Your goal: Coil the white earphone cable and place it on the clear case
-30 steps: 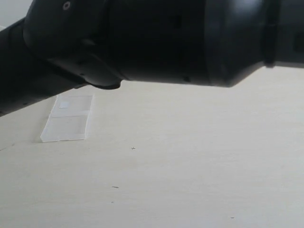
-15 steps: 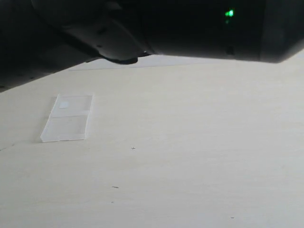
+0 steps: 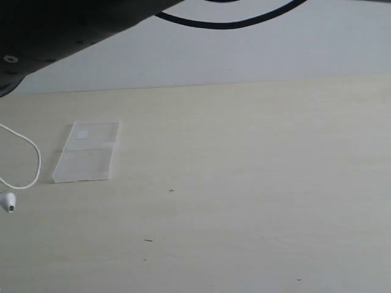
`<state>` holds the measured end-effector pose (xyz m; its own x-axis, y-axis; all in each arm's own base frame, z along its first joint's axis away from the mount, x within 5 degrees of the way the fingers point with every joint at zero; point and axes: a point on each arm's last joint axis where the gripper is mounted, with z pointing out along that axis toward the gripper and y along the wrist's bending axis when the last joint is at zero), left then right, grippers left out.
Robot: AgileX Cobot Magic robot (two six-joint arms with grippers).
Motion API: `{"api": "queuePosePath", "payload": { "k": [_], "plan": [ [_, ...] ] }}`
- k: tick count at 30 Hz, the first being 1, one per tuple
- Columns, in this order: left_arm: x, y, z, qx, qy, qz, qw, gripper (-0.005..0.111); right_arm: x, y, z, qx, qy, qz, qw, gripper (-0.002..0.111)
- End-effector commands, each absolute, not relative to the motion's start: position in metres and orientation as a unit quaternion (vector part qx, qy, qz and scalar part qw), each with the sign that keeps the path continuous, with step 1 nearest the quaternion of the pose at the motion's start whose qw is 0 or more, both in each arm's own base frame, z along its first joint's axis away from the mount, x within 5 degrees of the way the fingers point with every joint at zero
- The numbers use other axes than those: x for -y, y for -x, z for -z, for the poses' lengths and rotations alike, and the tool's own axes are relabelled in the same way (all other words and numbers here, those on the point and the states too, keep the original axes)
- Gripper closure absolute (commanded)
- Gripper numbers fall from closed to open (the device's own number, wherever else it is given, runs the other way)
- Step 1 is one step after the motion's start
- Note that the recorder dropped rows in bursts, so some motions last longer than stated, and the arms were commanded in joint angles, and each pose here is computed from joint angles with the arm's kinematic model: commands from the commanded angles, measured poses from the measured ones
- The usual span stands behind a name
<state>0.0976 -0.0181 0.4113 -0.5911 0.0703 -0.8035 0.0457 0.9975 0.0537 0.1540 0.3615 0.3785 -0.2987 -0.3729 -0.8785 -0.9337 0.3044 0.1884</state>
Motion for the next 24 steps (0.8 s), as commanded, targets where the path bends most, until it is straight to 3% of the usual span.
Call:
{"api": "queuePosePath", "payload": {
  "k": [1, 5, 7, 18, 24],
  "plan": [
    [0.017, -0.095, -0.412, -0.890, -0.020, -0.003, 0.455, 0.093, -0.359, -0.153, -0.384, -0.711, 0.457, -0.373, 0.383, 0.108],
    [0.014, -0.092, -0.413, -0.888, -0.004, 0.007, 0.461, 0.064, -0.359, -0.153, -0.384, -0.711, 0.457, -0.373, 0.383, 0.108],
    [0.012, -0.091, -0.414, -0.885, -0.003, 0.006, 0.465, 0.056, -0.359, -0.153, -0.384, -0.712, 0.458, -0.372, 0.380, 0.108],
    [-0.004, -0.071, -0.421, -0.865, 0.008, 0.014, 0.501, 0.055, -0.357, -0.153, -0.380, -0.723, 0.464, -0.356, 0.368, 0.108],
    [-0.010, -0.064, -0.422, -0.857, 0.021, 0.024, 0.514, 0.055, -0.347, -0.157, -0.368, -0.749, 0.493, -0.274, 0.348, 0.108]
  ]
}}
